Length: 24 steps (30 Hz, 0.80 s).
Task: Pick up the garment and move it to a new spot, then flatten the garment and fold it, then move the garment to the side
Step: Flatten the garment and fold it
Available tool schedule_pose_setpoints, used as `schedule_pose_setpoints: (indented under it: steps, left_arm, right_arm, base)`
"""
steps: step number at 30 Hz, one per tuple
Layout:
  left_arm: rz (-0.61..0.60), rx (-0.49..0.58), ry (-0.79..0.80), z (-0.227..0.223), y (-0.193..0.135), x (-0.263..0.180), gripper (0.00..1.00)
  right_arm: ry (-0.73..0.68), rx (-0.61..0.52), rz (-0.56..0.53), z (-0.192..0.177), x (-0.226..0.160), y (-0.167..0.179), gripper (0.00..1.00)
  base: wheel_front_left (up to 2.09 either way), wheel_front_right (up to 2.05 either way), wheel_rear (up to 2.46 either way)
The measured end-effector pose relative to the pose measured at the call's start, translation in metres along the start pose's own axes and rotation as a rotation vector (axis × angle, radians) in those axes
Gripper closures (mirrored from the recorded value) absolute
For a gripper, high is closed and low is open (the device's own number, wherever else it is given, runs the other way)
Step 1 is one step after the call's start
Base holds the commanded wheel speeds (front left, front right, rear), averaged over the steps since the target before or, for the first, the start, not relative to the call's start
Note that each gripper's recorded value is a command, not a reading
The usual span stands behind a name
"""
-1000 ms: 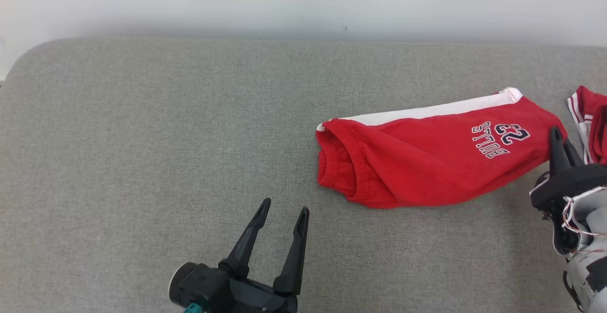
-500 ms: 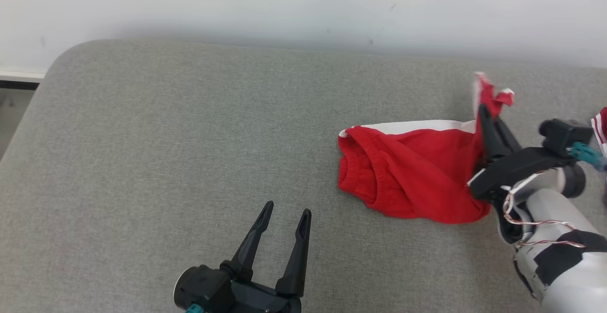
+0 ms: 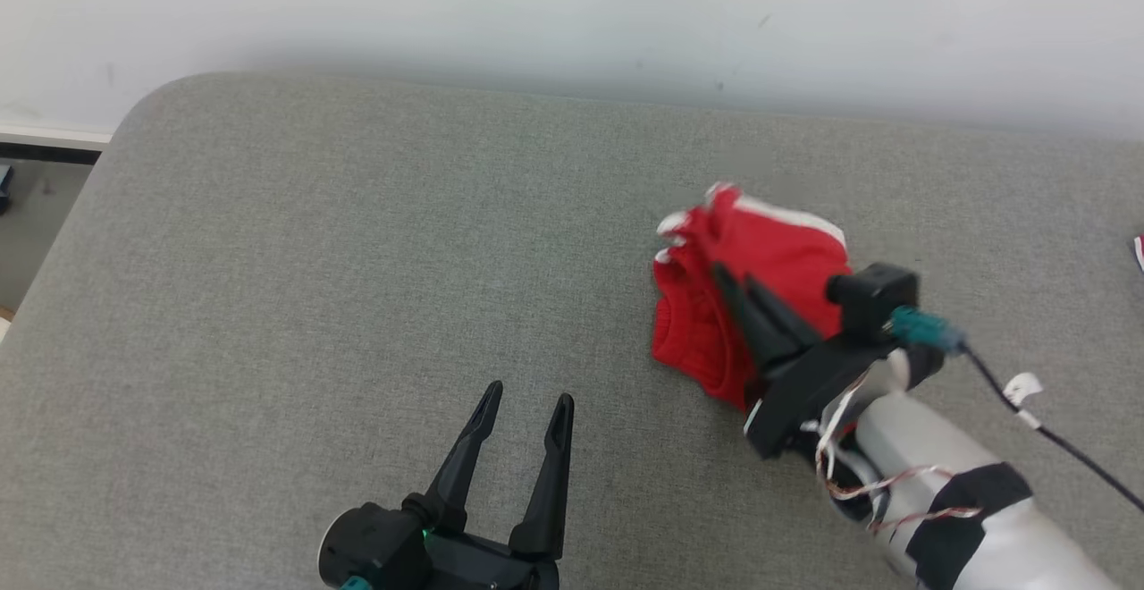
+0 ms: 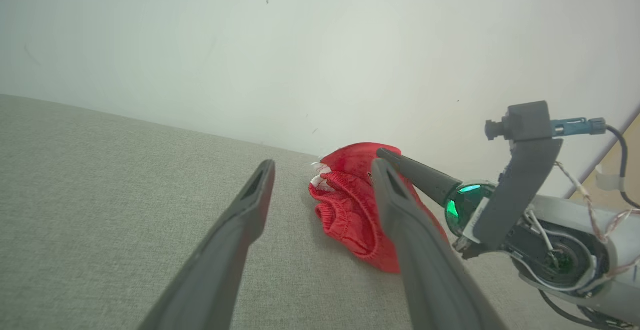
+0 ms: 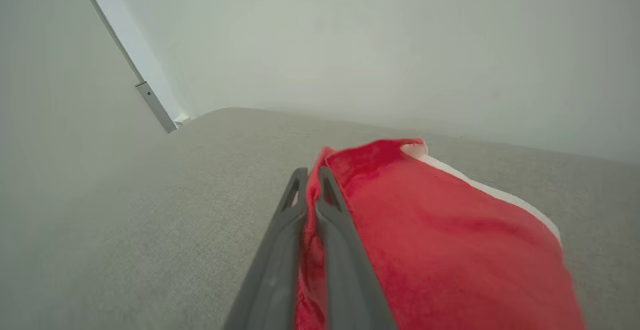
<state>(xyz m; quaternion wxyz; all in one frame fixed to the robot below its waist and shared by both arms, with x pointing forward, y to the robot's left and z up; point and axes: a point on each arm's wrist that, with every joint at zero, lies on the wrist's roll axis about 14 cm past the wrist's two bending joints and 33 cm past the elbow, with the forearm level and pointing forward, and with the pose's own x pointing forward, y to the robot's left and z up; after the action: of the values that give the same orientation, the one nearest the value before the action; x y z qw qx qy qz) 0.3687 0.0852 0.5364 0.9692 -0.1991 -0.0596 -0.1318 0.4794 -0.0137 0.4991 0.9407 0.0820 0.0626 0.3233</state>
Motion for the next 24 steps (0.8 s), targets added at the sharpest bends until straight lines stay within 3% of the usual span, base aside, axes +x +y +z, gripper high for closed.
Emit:
schedule_pose_setpoints:
  steps: [7, 14, 16, 17, 24]
  left_arm:
    - [-0.002, -0.003, 0.000, -0.001, 0.000, 0.001, 0.00]
    - [-0.007, -0.005, -0.005, 0.001, -0.002, 0.002, 0.00]
    - [-0.011, -0.006, -0.007, 0.002, -0.004, 0.001, 0.00]
    - [-0.012, -0.005, -0.009, 0.002, -0.004, 0.001, 0.00]
    - [-0.004, -0.004, -0.016, 0.005, -0.005, -0.003, 0.00]
  right_arm:
    - [0.151, -0.049, 0.087, -0.045, -0.016, 0.024, 1.00]
    - [0.192, -0.039, 0.120, -0.059, -0.026, 0.037, 1.00]
    - [0.193, -0.036, 0.117, -0.060, -0.028, 0.038, 0.16]
    - [0.191, -0.034, 0.118, -0.059, -0.029, 0.040, 0.00]
    - [0.081, 0.003, 0.098, -0.032, -0.028, 0.041, 0.00]
  base:
    - [0.00, 0.00, 0.00]
    - [0.00, 0.00, 0.00]
    - [0.00, 0.00, 0.00]
    - [0.00, 0.00, 0.00]
    - [0.00, 0.00, 0.00]
